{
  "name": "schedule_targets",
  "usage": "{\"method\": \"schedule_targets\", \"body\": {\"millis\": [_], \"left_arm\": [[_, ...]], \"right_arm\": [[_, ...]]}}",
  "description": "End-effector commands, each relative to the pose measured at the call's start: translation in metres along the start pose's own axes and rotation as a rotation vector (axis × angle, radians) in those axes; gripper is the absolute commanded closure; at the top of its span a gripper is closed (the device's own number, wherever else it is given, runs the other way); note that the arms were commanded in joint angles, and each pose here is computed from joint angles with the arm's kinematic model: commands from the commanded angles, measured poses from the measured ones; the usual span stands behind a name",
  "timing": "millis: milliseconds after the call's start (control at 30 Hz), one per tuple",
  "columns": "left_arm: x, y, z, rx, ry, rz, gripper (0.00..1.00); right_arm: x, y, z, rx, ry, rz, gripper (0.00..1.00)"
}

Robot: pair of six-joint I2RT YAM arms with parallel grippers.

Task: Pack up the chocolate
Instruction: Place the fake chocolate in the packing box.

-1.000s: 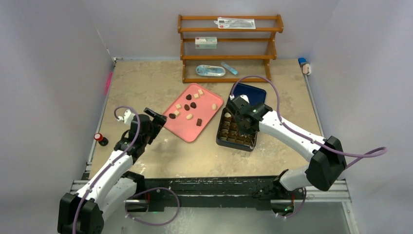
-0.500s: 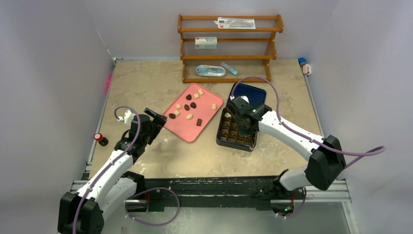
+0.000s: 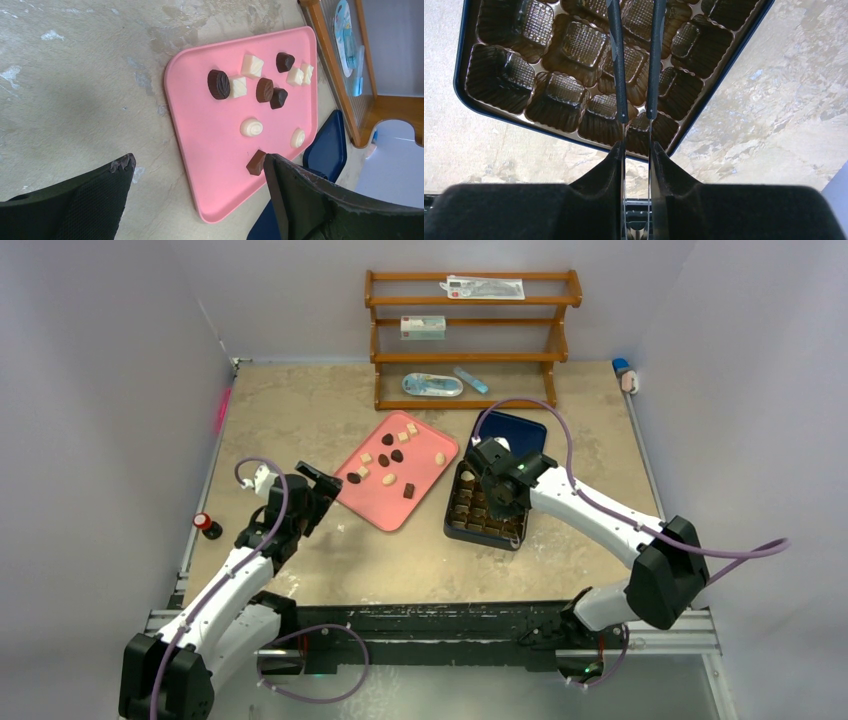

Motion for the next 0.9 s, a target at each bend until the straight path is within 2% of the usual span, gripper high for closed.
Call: {"method": "schedule_targets", "body": {"millis": [0, 867], "left_arm": [[-0.0023, -0.0041, -0.0025, 0.005, -0.011, 0.026, 0.0], [-0.0028, -0.0079, -0.0037, 0.005, -0.009, 0.03, 0.0]], "right_arm": [[-0.0009, -0.0003, 0.001, -0.015, 0.006, -0.005, 0.78], [-0.0031, 0.0028, -0.0004, -0.008, 0.015, -0.021, 0.73]]}}
Point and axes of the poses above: each gripper's point midway between its finger pads, its own x axis back along the fingers, its own y axis along the line the jaws close on, z = x × y, the point moved 2 cm from there along x, back along the fingers, and after that the axes turned 9 degrees about x, right-handed, at the moved point
